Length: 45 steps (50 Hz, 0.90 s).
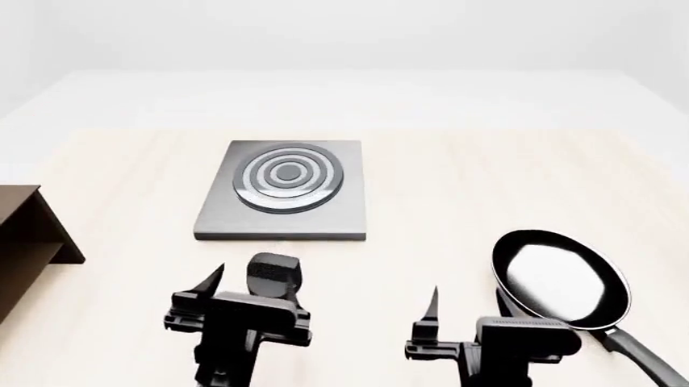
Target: Turn on the stove and put the frying pan on it.
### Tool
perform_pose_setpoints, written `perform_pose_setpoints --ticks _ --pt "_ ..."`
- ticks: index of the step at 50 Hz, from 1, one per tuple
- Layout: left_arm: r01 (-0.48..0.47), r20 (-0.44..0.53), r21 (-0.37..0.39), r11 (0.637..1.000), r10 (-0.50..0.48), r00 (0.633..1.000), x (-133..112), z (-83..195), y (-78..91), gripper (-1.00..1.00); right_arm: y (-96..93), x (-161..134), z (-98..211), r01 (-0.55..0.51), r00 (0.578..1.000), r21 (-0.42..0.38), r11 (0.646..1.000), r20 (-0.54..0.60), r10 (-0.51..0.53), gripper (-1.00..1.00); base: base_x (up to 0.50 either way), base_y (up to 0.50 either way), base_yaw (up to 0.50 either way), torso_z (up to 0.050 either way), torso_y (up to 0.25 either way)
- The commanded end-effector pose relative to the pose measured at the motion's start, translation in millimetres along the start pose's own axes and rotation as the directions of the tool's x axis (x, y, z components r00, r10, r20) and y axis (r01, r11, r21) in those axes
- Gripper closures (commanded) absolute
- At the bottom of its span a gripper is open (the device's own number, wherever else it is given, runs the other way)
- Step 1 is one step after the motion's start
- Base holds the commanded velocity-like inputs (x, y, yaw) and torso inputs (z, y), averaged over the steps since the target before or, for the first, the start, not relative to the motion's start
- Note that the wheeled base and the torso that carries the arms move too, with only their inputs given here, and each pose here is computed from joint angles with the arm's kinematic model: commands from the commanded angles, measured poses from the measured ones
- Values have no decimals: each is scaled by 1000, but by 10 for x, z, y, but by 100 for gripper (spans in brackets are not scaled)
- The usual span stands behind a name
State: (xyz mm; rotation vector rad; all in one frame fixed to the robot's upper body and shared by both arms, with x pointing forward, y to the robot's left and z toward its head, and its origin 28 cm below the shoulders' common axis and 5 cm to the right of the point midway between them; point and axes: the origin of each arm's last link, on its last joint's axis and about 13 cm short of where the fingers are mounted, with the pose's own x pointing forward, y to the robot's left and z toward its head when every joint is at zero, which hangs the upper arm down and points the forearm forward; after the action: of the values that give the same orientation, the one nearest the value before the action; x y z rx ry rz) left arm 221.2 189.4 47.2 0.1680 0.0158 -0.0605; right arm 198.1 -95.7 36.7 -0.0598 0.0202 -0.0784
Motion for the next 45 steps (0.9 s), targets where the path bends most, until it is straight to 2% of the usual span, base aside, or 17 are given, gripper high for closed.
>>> perform_pose_setpoints --ticks 1,10,14,17,22,26,30,31,34,35,36,39,41,43,44,45 --pt "10 44 -55 998 -8 999 -131 232 111 -100 -34 14 159 -25 1000 7 1000 16 25 -100 0 0 0 0 0" --pt "-20 20 -76 997 22 1000 -135 229 197 -100 -151 -58 630 -63 996 -62 996 58 66 -100 0 0 0 0 0" --pt "-20 17 -78 997 22 1000 -154 197 207 -100 -220 -97 737 -55 996 -104 993 61 62 -100 0 0 0 0 0" --pt "-28 19 -79 996 30 999 -166 184 228 -100 -281 -155 795 -75 996 -172 982 38 83 -100 0 0 0 0 0" --pt "-42 21 -60 997 43 999 -168 131 233 -100 -350 -185 894 -61 997 -176 983 26 67 -100 0 0 0 0 0" --pt "-50 25 -51 997 52 998 -184 113 249 -100 -414 -176 988 -67 998 -233 970 4 70 -100 0 0 0 0 0" --pt "-63 21 -47 997 64 998 -190 57 250 -100 -503 -164 1115 -43 999 -352 935 2 46 -100 0 0 0 0 0" --pt "-61 20 -47 997 62 998 -191 47 247 -100 -525 -168 1140 -69 998 -382 922 -20 66 -100 0 0 0 0 0" --pt "-48 23 -50 998 49 999 -199 41 238 -100 -623 -142 1265 -46 998 -433 900 -60 22 -100 0 0 0 0 0" --pt "-43 29 -46 998 45 999 -205 28 229 -100 -676 -135 1318 -39 997 -469 882 -81 1 -100 0 0 0 0 0" --pt "-43 29 -46 998 45 999 -205 28 229 -100 -674 -136 1323 -39 997 -469 882 -81 1 -100 0 0 0 0 0" --pt "-30 27 -43 999 31 999 -207 6 215 -100 -769 -112 1342 -82 984 -531 844 -178 -16 -100 0 0 0 0 0" --pt "-26 29 -44 999 28 999 -210 14 216 -100 -824 -98 1359 -119 968 -545 830 -249 -25 -100 0 0 0 0 0" --pt "-28 32 -51 998 30 999 -211 33 224 -100 -876 -89 1368 -148 957 -599 787 -286 -38 -100 0 0 0 0 0" --pt "-31 31 -61 998 33 999 -209 41 231 -100 -928 -70 1351 -169 941 -592 788 -335 -50 -100 0 0 0 0 0" --pt "-33 33 -63 997 35 999 -210 45 234 -100 -984 -53 1362 -178 928 -611 771 -364 -74 -100 0 0 0 0 0"
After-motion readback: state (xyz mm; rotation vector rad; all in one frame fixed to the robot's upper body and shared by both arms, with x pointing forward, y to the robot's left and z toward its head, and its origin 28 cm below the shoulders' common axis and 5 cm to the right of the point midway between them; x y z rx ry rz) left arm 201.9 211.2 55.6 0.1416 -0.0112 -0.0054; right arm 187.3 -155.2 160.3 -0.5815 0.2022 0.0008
